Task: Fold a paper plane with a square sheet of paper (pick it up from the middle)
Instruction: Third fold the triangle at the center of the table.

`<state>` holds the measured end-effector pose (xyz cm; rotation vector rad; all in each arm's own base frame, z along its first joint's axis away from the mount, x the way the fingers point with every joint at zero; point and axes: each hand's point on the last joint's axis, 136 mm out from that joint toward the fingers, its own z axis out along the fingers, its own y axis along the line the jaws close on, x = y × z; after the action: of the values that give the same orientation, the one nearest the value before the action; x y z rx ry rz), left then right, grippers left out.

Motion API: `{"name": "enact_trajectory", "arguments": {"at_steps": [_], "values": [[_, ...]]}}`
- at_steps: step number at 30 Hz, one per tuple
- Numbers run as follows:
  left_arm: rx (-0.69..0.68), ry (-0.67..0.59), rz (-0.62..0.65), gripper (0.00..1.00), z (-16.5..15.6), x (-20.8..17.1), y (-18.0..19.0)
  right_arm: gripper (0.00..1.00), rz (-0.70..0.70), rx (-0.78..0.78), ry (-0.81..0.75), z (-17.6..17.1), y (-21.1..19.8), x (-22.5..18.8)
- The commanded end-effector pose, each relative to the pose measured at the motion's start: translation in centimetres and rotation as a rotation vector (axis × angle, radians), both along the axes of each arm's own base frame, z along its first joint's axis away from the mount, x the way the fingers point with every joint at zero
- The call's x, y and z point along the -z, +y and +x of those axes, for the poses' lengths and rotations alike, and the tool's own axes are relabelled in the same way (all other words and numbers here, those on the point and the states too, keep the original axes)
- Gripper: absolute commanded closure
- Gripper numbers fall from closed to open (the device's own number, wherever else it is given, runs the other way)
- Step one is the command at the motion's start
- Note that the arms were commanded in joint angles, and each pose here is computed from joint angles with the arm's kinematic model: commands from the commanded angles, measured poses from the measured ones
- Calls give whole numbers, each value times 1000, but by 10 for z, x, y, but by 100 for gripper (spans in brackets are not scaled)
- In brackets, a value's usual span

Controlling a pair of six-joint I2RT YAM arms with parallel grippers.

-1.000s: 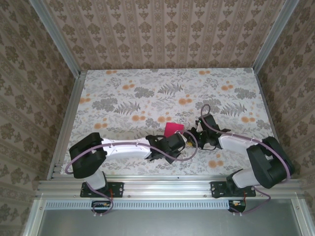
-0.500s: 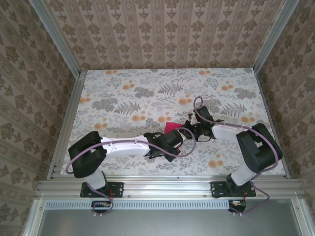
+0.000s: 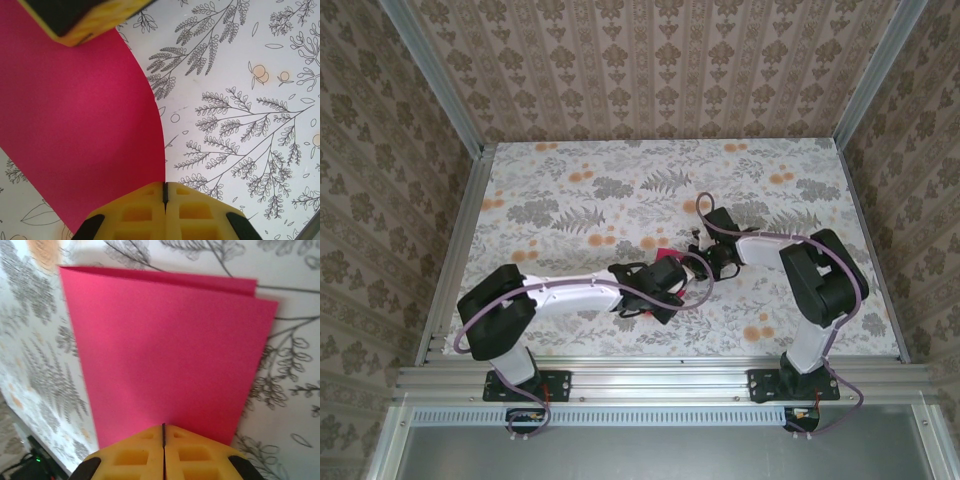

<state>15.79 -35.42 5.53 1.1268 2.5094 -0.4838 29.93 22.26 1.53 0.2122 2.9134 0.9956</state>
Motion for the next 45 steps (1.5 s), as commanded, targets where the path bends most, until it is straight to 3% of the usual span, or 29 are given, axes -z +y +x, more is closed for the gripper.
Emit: {"name": "enact_trajectory", "arguments": {"at_steps": [1,17,45], "values": [[4,34,-58,100,2,-11,-1,92,-96,-84,45,-16,-11,14],[-27,107,-82,100,33,-8,13,91,-110,-152,41,-16,-8,13],[-36,81,1,100,56,18,22,89,-121,-153,48,-12,-5,9]]}}
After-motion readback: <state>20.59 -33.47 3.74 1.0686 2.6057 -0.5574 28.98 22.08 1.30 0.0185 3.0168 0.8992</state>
